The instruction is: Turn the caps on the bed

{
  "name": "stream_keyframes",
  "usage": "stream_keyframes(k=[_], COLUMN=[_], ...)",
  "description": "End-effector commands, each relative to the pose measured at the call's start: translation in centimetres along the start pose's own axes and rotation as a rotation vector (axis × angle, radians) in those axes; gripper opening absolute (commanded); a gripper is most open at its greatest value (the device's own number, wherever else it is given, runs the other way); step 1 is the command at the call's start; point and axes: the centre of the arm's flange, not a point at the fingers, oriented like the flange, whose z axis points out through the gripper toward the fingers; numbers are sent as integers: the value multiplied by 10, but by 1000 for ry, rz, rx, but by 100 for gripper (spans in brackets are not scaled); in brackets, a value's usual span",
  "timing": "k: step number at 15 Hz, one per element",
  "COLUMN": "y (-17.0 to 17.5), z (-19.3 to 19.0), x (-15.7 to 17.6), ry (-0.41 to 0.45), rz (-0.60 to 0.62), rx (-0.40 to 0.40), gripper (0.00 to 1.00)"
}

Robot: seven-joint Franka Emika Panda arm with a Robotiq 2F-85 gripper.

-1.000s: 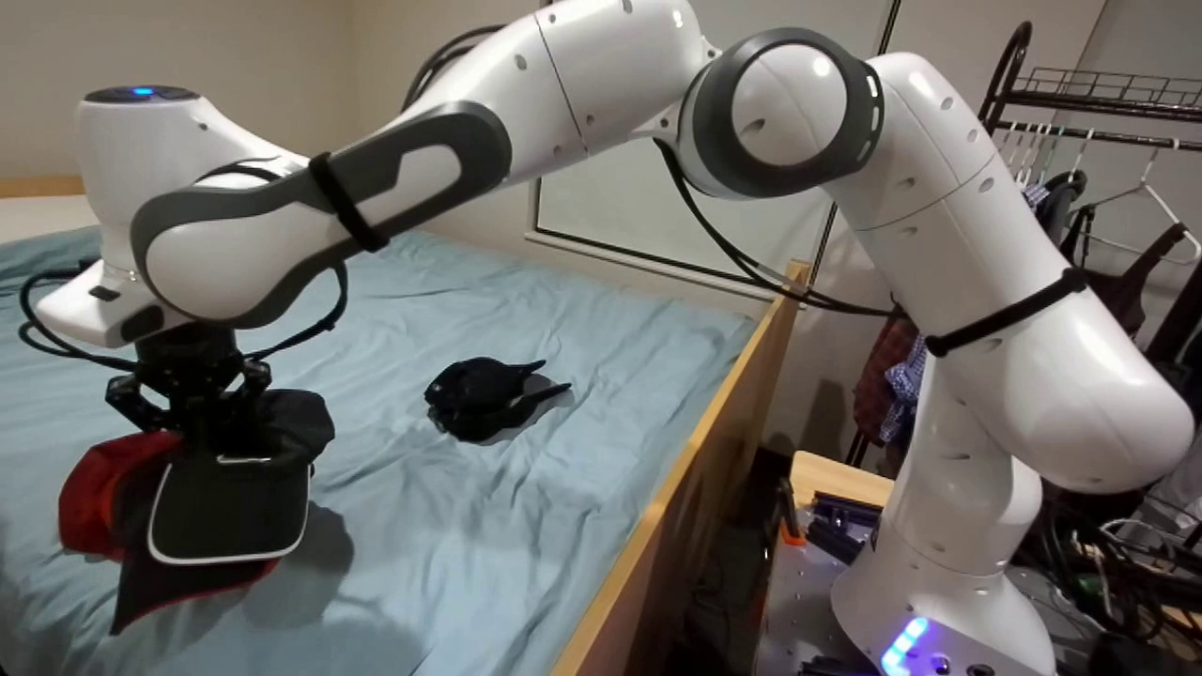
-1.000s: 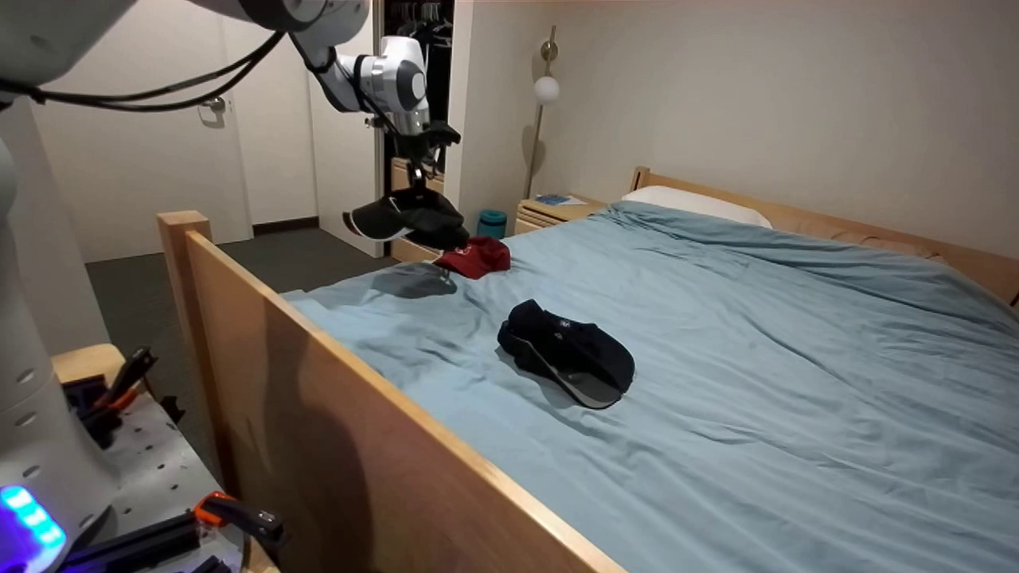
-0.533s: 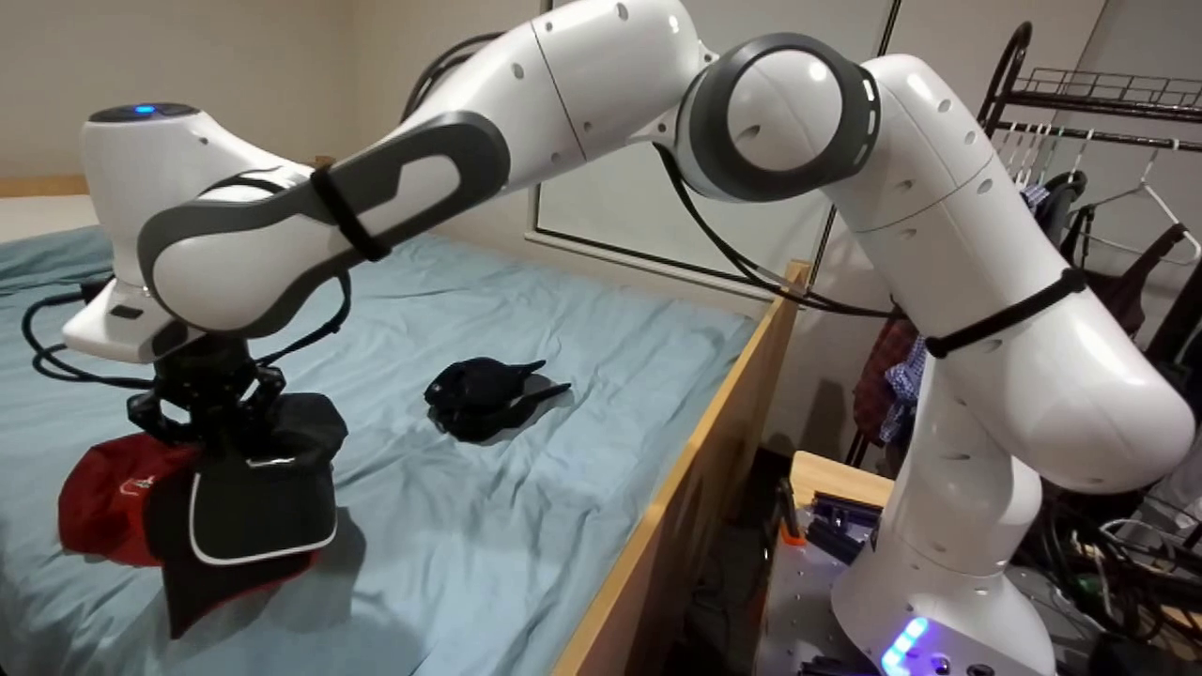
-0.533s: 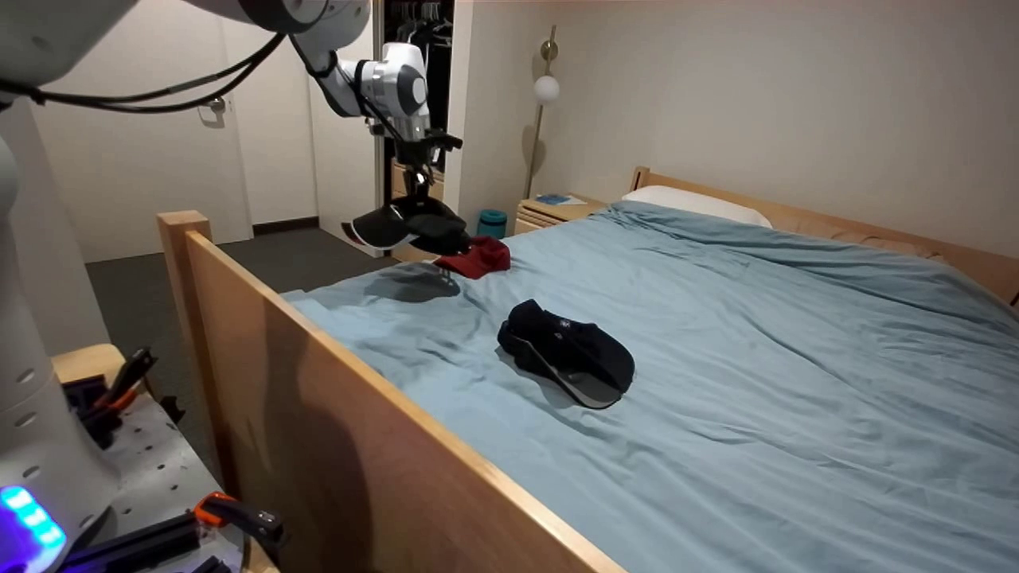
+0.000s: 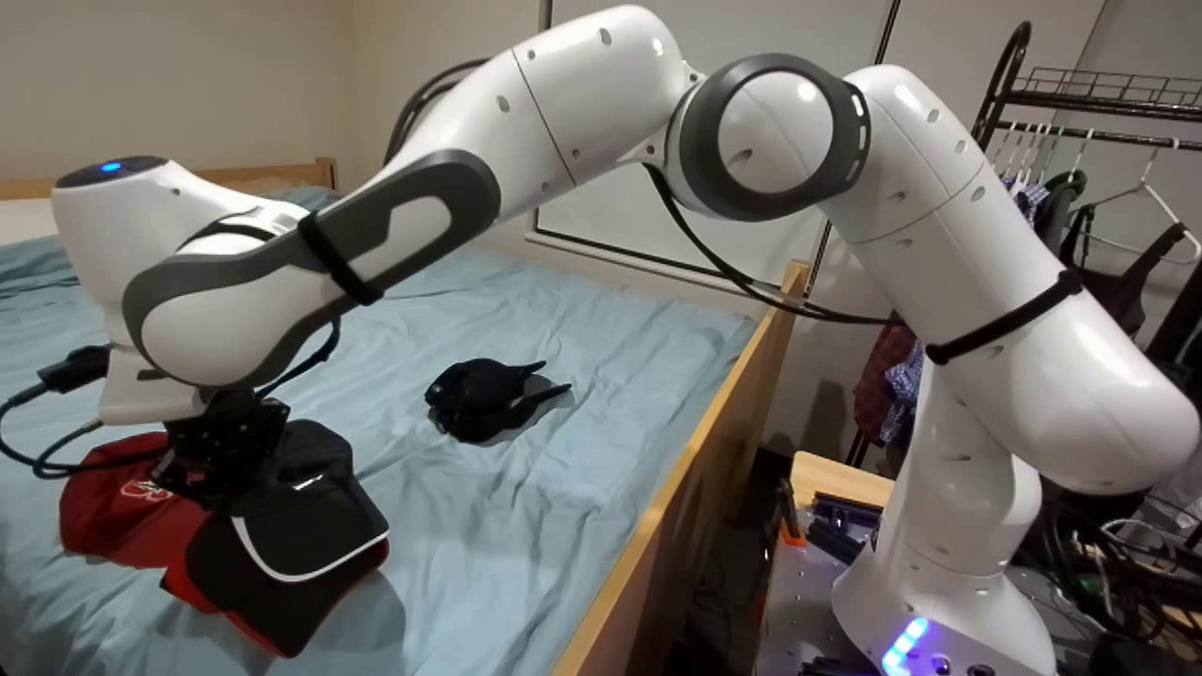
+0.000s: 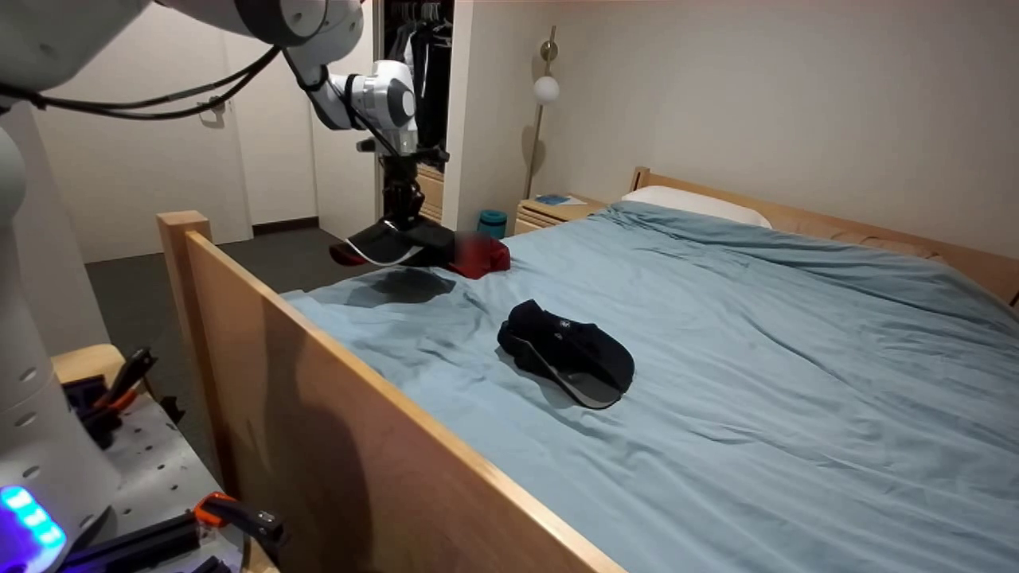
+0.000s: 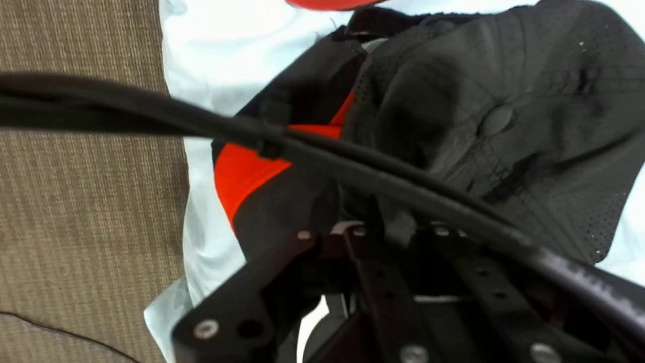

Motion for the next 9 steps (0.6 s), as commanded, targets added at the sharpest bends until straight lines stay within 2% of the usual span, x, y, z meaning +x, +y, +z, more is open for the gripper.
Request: stream_keyframes(k=[1, 3, 5, 8, 9], y=[4, 5, 15, 13, 8], z=[15, 29, 43, 59, 64], x=[1, 2, 11, 16, 15], ry=[0, -13, -88, -140, -132], rz=[-194, -290, -351, -327, -309], rx=[34, 53, 89, 90, 80], gripper=[5, 5, 5, 5, 5])
